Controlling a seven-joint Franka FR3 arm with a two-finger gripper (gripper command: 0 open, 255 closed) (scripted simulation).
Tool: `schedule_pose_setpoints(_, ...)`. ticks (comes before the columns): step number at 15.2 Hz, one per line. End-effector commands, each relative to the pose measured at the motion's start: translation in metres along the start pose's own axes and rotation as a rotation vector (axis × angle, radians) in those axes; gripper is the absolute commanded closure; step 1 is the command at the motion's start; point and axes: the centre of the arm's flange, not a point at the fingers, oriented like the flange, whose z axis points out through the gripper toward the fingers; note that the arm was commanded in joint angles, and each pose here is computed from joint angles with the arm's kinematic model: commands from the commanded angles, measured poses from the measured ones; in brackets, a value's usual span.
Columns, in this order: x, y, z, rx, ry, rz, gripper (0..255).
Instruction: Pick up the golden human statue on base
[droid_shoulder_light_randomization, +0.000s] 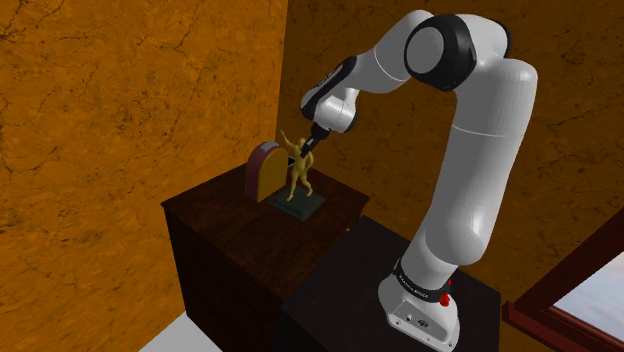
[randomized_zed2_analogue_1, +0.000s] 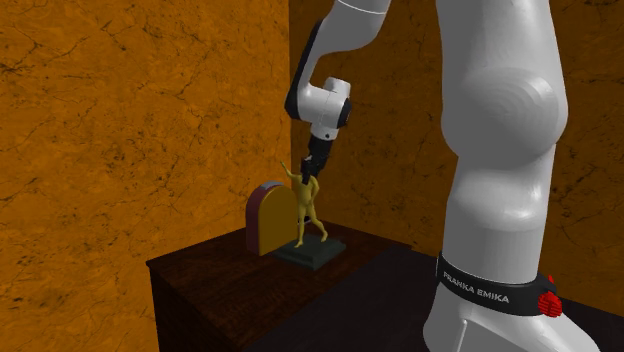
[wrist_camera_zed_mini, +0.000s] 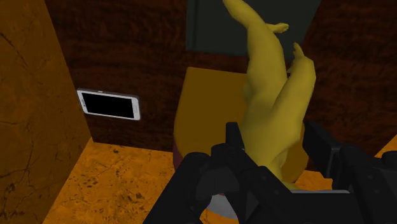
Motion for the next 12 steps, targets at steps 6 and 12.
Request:
schedule_pose_setpoints(6,0.014,0.002,-0.035,-0.001,0.001,0.0,255)
schedule_pose_setpoints(12,0.022,0.004,-0.055,-0.001,0.001,0.0,255)
